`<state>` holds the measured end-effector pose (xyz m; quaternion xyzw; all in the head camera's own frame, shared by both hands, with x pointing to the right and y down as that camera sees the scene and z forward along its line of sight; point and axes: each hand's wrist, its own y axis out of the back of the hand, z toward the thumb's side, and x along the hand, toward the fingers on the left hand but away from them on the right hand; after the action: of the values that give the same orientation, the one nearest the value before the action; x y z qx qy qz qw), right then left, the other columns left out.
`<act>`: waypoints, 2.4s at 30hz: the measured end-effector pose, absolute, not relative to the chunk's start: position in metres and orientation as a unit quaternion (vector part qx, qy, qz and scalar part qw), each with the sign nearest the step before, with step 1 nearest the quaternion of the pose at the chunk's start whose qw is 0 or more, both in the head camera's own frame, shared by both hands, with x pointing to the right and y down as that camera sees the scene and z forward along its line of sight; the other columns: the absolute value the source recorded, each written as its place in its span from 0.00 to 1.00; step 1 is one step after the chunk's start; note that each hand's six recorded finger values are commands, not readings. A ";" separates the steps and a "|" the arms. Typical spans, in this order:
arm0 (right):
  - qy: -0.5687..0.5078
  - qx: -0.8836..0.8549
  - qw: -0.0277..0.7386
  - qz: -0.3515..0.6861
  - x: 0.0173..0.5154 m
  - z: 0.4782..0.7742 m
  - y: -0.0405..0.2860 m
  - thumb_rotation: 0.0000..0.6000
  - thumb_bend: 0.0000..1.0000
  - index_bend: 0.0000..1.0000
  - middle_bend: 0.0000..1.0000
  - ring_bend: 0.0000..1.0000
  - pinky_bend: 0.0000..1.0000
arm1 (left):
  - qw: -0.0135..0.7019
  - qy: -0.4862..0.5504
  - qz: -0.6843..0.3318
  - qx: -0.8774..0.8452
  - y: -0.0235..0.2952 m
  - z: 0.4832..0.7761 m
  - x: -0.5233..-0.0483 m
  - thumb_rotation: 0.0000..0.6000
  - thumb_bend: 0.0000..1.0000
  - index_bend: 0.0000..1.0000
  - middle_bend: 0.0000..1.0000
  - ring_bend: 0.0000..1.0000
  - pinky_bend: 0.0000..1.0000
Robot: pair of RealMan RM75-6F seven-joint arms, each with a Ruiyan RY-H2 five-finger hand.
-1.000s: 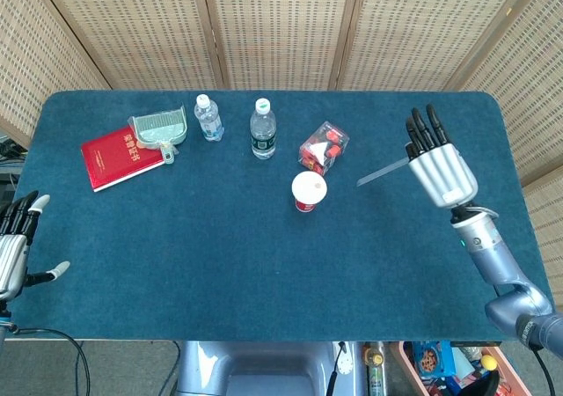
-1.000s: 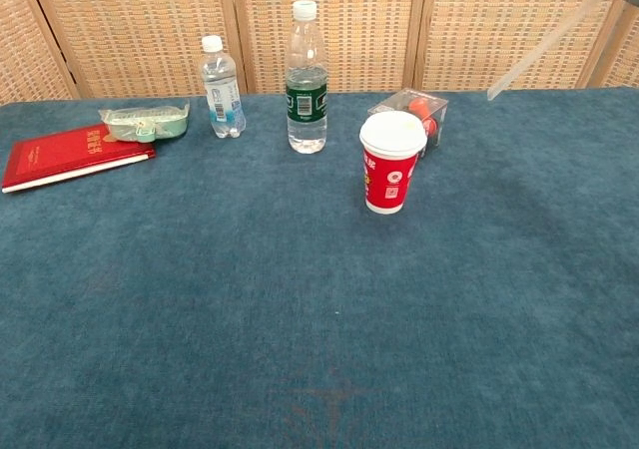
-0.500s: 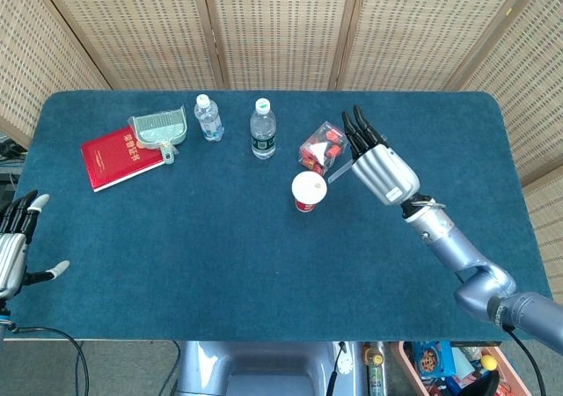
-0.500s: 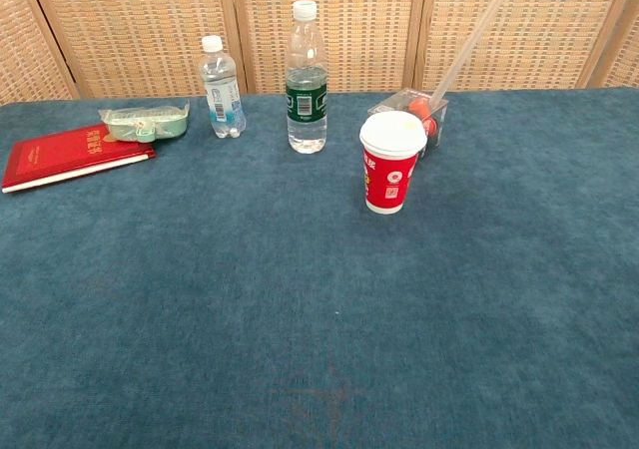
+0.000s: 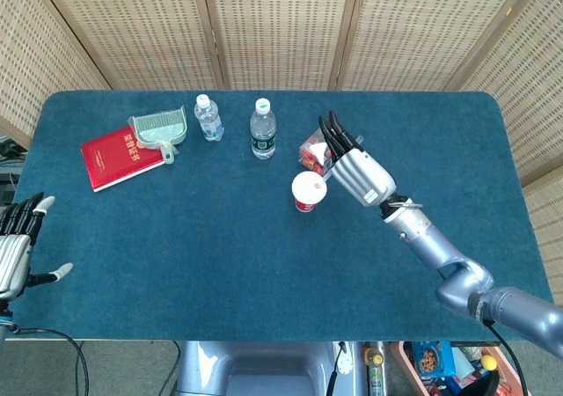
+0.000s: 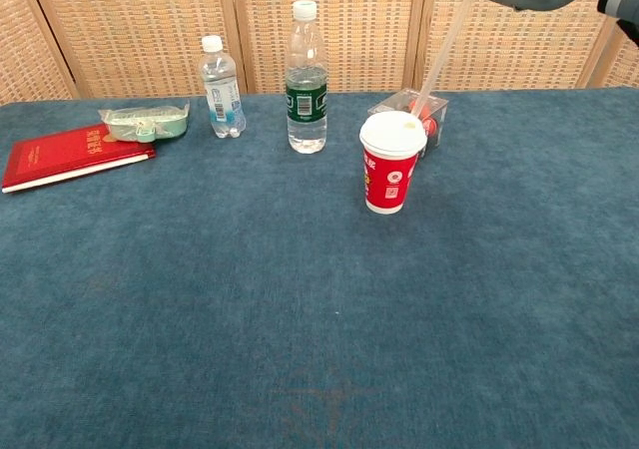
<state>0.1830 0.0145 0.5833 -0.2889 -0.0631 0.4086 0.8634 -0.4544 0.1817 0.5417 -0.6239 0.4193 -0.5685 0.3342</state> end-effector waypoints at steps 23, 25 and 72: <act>-0.029 -0.258 0.881 0.396 0.165 0.594 0.022 1.00 0.59 0.68 0.25 0.00 0.10 | 0.331 0.421 -0.569 -0.624 0.181 0.542 -0.457 1.00 0.06 0.00 0.00 0.00 0.00; -0.026 -0.257 0.881 0.396 0.165 0.595 0.022 1.00 0.59 0.68 0.25 0.00 0.10 | 0.331 0.420 -0.569 -0.625 0.181 0.542 -0.457 1.00 0.06 0.00 0.00 0.00 0.00; 0.061 -0.226 0.906 0.352 0.125 0.648 0.066 1.00 0.50 0.40 0.18 0.00 0.09 | 0.321 0.428 -0.567 -0.626 0.178 0.541 -0.464 1.00 0.06 0.00 0.00 0.00 0.00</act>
<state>0.1245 0.0655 0.6484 -0.2263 0.0609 0.3519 0.9062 -0.4636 0.1782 0.5414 -0.6265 0.4279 -0.5672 0.3206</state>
